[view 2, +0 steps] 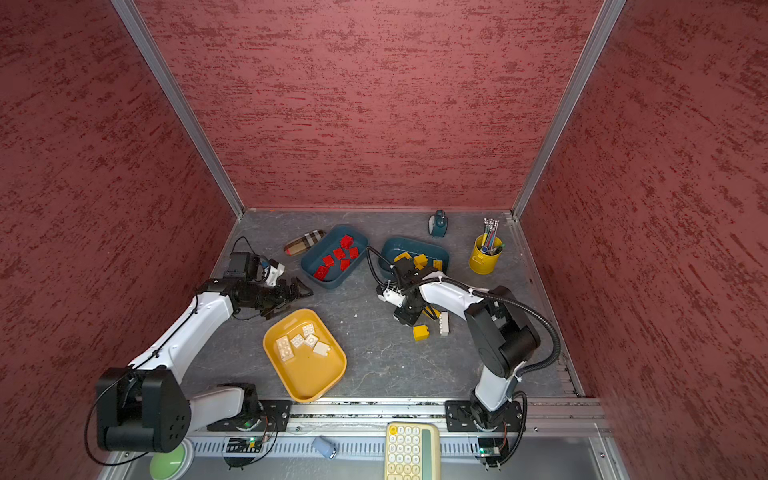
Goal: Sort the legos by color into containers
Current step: 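Carry the white brick with the right gripper and release it into the yellow tray, then move the right gripper back to the pile and grasp a yellow 2x2 brick, then carry the yellow brick with the right gripper and release it into the yellow-brick tub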
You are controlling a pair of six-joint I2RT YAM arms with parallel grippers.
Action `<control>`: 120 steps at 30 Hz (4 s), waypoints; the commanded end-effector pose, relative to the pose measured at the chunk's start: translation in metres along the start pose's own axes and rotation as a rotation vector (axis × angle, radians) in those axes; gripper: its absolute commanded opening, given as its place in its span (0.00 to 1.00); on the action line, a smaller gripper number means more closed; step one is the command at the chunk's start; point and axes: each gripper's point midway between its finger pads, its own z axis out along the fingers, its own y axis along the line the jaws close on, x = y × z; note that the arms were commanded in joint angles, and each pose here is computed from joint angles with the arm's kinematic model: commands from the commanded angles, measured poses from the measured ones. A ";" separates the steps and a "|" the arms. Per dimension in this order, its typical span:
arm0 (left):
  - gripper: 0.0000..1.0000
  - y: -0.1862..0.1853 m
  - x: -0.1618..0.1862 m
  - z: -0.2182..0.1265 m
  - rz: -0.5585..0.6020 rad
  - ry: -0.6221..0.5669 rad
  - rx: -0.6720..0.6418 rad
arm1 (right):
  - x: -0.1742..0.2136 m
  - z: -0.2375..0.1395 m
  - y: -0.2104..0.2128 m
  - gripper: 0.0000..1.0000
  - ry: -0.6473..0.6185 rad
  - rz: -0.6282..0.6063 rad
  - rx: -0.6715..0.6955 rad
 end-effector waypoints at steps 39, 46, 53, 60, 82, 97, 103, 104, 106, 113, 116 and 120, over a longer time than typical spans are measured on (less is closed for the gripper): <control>1.00 0.000 -0.021 -0.012 -0.078 -0.058 0.082 | -0.158 -0.055 0.206 0.71 -0.605 -0.132 -0.371; 0.99 -0.005 -0.016 -0.011 -0.057 -0.048 0.081 | -0.084 -0.083 0.130 0.78 -0.490 0.149 -0.186; 0.99 -0.009 -0.013 -0.005 -0.047 -0.030 0.077 | -0.029 -0.078 0.065 0.83 -0.410 0.741 -0.056; 0.99 -0.011 -0.014 0.000 -0.031 -0.015 0.077 | 0.036 -0.059 0.037 0.85 -0.243 1.517 0.156; 0.99 -0.009 -0.014 0.001 -0.005 -0.015 0.063 | 0.054 -0.010 0.003 0.72 -0.221 1.877 0.196; 0.99 -0.006 -0.012 0.001 -0.007 -0.011 0.053 | 0.069 -0.010 -0.003 0.27 -0.168 1.773 0.308; 0.99 -0.007 -0.014 0.000 -0.006 -0.012 0.047 | 0.004 -0.038 -0.004 0.24 -0.284 1.418 0.256; 0.99 -0.007 -0.014 -0.001 -0.005 -0.013 0.046 | -0.008 -0.042 -0.001 0.24 -0.307 1.351 0.246; 1.00 -0.007 -0.014 -0.002 -0.004 -0.016 0.038 | -0.044 -0.051 0.017 0.25 -0.370 1.165 0.185; 0.99 -0.007 -0.016 -0.004 -0.011 -0.026 0.030 | -0.129 -0.068 0.110 0.26 -0.510 0.680 -0.120; 0.99 -0.008 -0.018 -0.006 -0.011 -0.033 0.030 | -0.141 -0.066 0.143 0.26 -0.505 0.549 -0.189; 0.99 -0.009 -0.019 -0.007 -0.014 -0.040 0.029 | -0.141 -0.060 0.162 0.26 -0.479 0.475 -0.198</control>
